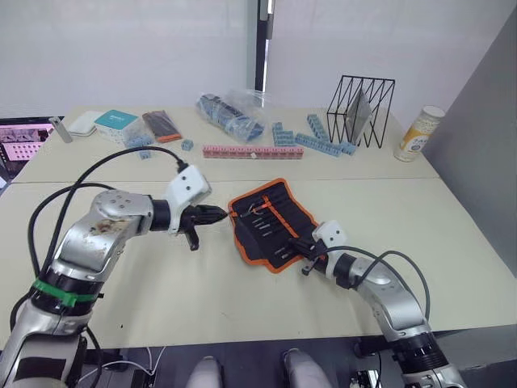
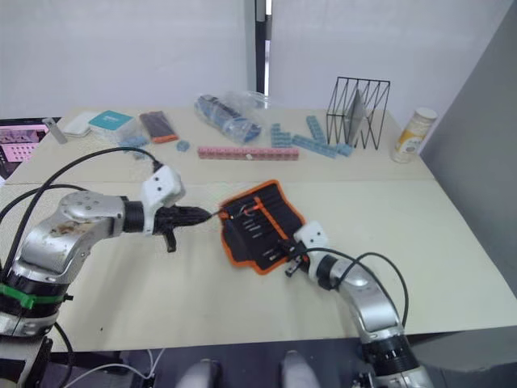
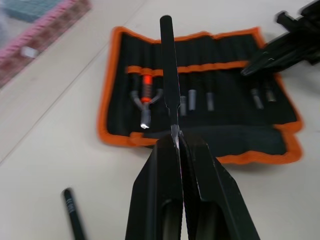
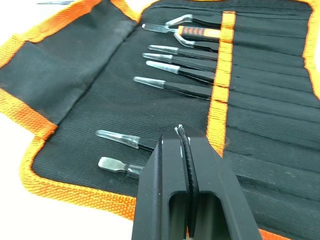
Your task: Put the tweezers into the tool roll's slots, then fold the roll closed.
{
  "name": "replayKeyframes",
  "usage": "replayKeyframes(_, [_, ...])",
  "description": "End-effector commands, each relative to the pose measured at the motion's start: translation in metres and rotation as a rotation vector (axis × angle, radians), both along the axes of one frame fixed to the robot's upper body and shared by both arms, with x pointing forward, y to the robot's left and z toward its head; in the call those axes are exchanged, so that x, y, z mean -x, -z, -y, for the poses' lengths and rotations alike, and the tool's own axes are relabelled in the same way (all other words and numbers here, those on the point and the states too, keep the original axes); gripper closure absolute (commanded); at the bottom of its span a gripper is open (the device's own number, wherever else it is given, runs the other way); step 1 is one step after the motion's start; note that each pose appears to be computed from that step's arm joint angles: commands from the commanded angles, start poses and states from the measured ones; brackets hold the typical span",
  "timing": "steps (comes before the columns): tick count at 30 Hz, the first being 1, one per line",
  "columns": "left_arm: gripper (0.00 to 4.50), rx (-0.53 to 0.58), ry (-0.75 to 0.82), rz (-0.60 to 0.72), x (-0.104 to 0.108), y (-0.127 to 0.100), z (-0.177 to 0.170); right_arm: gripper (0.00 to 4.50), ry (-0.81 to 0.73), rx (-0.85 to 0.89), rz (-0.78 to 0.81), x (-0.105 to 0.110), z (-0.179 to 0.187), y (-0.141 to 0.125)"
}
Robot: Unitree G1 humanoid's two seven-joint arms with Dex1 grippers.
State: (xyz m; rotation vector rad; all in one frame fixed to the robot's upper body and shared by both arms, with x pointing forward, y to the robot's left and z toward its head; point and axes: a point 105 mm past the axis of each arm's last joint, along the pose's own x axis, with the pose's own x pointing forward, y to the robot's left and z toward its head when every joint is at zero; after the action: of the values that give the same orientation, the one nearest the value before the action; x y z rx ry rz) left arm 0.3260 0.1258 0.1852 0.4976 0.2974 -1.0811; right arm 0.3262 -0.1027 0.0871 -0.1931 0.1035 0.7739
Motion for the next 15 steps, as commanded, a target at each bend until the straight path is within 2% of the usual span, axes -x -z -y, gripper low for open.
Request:
replayKeyframes(1, [4.48, -0.048, 0.057, -0.043, -0.002, -0.002, 0.011, 4.5, 0.049, -0.056, 0.093, -0.001, 0.01, -0.029])
replayKeyframes(9, [4.48, -0.162, 0.084, -0.09, -0.015, 0.022, 0.03, 4.5, 0.075, -0.037, 0.138, -0.002, 0.018, -0.046])
replayKeyframes(15, [4.48, -0.178, 0.079, -0.108, -0.021, 0.03, 0.047, 4.5, 0.101, 0.011, 0.084, -0.005, 0.019, -0.026])
